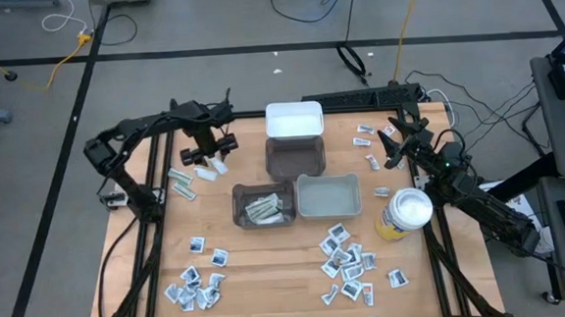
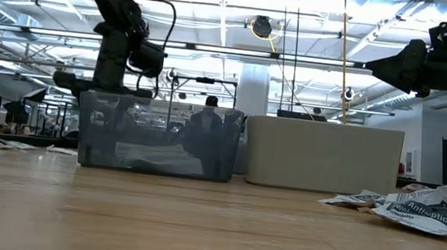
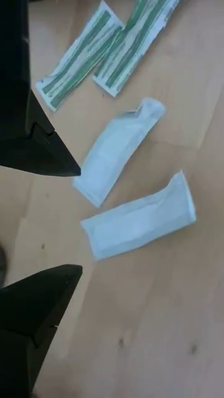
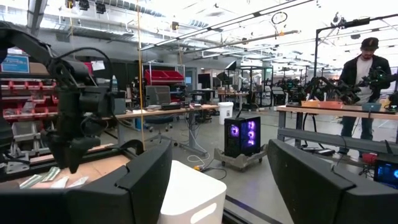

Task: Pick & Place First Aid Supplies
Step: Put the white bandage into the bottom black bin

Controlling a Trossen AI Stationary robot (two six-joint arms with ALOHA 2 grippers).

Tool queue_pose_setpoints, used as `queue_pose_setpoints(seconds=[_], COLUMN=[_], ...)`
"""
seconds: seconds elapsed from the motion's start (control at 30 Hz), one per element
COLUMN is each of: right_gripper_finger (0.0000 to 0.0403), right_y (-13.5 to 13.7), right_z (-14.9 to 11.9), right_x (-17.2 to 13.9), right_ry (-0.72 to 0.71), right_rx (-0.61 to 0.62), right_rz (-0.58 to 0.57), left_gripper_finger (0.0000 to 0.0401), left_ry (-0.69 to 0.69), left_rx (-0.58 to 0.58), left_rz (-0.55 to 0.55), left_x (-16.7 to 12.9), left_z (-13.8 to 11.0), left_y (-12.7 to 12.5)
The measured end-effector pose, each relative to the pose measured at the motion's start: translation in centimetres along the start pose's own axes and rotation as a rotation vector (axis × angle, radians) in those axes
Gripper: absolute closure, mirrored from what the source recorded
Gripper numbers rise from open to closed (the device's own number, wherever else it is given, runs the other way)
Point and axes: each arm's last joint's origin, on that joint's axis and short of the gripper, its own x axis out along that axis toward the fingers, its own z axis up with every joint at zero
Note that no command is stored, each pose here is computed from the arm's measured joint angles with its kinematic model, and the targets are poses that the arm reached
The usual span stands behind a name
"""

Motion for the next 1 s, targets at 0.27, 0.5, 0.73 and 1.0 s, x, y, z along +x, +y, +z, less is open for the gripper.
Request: queue_pose_setpoints(seconds=[0.27, 0.5, 0.73, 1.0], right_gripper_finger=[0.0140, 0.0140, 0.0140, 0.0140], right_y=[-0.1, -0.1, -0.1, -0.1], right_z=[0.0, 0.0, 0.0, 0.0], right_x=[0.0, 0.0, 0.0, 0.0], right_ry=[0.000, 0.000, 0.000, 0.000], right_rx=[-0.010, -0.010, -0.010, -0.010], right_rz=[-0.024, -0.024, -0.023, -0.023], left_gripper_finger=[0.0150, 0.0150, 0.0153, 0.0254], left_ry=[-0.015, 0.006, -0.026, -0.021], left_rx=[0.005, 0.010, 0.038, 0.117], left_rz=[-0.015, 0.046, -0.018, -0.040], left_x=[2.1, 4.0, 4.9, 4.9], left_z=[1.0, 1.4, 1.6, 1.8], left_y=[-1.5, -1.8, -2.0, -2.1])
